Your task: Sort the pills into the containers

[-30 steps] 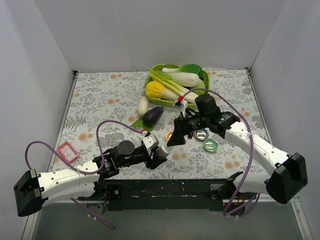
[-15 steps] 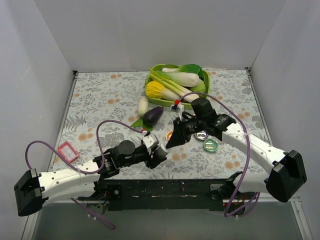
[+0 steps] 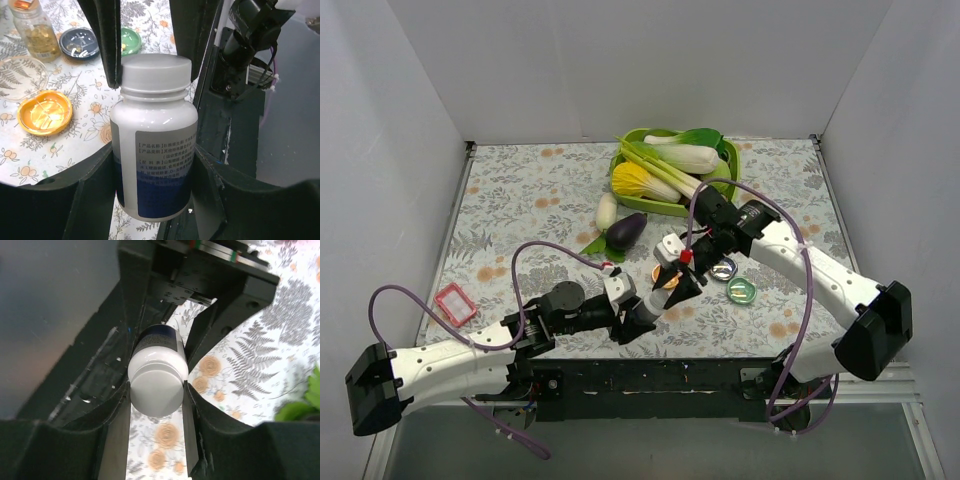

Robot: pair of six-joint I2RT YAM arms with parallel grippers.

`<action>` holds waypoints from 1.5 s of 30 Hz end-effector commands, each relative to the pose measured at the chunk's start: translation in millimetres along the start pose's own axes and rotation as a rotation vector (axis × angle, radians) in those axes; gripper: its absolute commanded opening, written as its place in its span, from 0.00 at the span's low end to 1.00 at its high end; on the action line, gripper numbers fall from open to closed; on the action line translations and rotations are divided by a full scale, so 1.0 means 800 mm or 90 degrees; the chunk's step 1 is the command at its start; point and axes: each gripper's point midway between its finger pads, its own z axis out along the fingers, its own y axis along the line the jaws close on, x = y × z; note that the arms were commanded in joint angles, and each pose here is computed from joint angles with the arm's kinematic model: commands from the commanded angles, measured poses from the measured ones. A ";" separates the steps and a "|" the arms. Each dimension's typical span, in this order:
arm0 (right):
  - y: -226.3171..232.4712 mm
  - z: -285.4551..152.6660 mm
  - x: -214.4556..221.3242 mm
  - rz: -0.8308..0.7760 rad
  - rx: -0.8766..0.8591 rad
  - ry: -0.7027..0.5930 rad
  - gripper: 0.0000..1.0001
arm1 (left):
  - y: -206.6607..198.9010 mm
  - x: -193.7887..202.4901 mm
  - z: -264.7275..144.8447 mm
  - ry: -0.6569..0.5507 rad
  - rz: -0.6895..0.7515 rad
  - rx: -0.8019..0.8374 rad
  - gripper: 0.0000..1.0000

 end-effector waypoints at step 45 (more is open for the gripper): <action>-0.018 -0.001 0.007 0.382 0.161 -0.078 0.73 | 0.010 -0.030 0.005 -0.032 0.015 -0.025 0.00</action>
